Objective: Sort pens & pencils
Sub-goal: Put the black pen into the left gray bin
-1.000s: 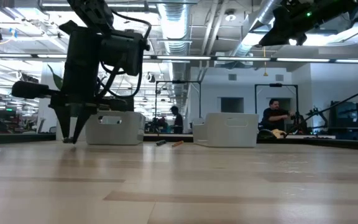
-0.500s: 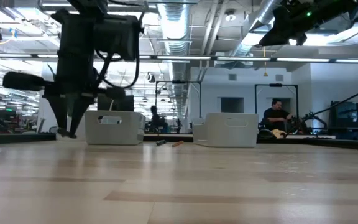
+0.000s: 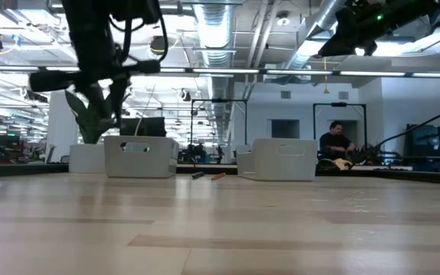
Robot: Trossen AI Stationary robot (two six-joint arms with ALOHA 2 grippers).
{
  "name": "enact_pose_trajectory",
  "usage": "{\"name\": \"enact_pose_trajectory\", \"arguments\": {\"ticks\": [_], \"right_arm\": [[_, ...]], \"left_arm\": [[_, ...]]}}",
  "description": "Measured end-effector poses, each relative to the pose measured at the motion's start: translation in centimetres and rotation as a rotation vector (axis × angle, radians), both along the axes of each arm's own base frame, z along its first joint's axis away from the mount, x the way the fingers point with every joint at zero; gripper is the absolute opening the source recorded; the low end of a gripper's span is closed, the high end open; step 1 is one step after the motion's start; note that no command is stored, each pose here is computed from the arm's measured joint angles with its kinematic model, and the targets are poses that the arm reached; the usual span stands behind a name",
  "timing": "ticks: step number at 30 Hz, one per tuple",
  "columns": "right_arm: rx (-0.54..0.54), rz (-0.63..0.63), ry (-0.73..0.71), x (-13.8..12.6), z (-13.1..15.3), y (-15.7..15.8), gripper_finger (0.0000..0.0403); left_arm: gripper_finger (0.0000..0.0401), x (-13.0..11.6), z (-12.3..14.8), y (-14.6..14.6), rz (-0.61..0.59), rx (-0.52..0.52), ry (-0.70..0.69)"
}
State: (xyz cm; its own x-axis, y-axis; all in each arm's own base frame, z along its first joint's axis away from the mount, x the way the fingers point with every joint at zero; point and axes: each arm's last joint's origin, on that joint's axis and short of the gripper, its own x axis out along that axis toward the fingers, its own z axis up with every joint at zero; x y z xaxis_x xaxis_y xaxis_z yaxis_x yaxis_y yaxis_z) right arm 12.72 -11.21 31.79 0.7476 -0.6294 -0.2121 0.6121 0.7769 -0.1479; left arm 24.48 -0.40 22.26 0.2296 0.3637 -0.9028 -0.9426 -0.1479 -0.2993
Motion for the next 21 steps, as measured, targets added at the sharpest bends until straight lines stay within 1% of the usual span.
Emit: {"name": "enact_pose_trajectory", "arguments": {"ticks": [2,7,10,15,18,21], "right_arm": [[0.000,0.000,0.000,0.0,0.0,0.0,0.0122],[0.000,0.000,-0.001,0.0,0.0,0.0,0.0122],[0.001,0.000,0.000,0.0,0.0,0.0,0.0122],[0.001,0.000,-0.001,0.0,0.0,0.0,0.0122],[0.001,0.000,-0.001,0.0,0.0,0.0,0.0122],[0.001,0.000,-0.001,0.0,0.0,0.0,0.0122]], "left_arm": [[0.0032,-0.1,1.0,0.6,-0.040,0.058,-0.049],[0.0032,-0.5,3.4,2.9,-0.175,0.208,-0.113],[0.0032,-0.9,4.4,4.9,-0.255,0.279,-0.114],[0.0032,-1.5,5.2,8.4,-0.390,0.326,-0.088],[0.0032,-2.1,5.1,10.3,-0.484,0.328,-0.049],[0.0032,-2.8,5.0,11.9,-0.511,0.327,-0.026]]}}
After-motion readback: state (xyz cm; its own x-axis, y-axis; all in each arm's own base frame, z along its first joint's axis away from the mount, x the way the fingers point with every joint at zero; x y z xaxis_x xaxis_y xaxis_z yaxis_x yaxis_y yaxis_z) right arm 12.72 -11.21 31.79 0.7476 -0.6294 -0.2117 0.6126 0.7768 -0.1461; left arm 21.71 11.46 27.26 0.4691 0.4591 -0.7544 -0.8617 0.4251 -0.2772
